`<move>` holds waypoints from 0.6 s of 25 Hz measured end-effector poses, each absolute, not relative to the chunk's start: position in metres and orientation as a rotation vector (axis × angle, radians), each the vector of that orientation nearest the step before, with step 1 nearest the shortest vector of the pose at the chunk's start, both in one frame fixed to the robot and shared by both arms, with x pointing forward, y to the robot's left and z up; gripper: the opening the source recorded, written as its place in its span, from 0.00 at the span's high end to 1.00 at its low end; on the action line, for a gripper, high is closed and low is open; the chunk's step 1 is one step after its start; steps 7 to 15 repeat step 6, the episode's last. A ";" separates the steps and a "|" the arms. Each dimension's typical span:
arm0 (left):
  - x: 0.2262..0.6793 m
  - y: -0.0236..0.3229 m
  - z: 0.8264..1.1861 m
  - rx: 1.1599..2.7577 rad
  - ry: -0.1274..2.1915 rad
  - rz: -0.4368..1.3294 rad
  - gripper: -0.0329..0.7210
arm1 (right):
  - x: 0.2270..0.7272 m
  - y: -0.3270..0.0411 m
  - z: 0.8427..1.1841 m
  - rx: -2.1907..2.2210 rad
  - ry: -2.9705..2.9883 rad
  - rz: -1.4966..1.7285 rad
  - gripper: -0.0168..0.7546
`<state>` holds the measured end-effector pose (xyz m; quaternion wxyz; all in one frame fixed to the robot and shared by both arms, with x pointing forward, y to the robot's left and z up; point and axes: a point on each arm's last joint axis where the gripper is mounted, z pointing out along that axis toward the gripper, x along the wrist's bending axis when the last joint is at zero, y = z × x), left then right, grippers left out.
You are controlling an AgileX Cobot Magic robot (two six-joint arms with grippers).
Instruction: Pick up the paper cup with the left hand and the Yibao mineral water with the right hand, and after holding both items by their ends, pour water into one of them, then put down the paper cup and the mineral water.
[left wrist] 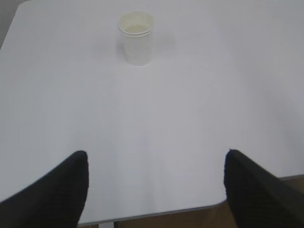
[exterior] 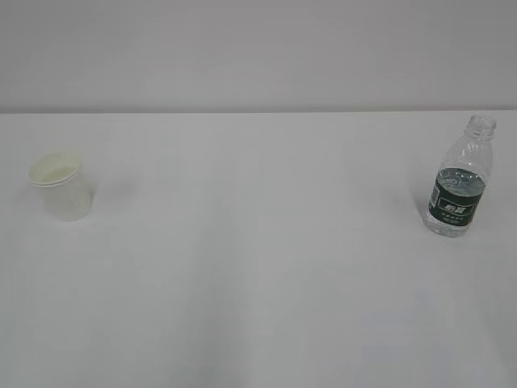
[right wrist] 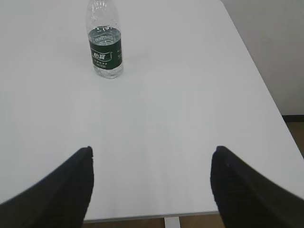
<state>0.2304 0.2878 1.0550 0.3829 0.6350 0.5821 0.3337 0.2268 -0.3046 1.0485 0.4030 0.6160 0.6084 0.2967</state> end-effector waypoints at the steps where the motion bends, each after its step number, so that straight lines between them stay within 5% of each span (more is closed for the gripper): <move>1: 0.230 0.288 1.055 1.619 1.484 0.851 0.11 | 0.227 -0.305 1.049 1.556 1.537 0.749 0.23; 15: 0.230 0.288 1.055 1.619 1.484 0.851 0.12 | 0.227 -0.305 1.049 1.556 1.537 0.749 0.24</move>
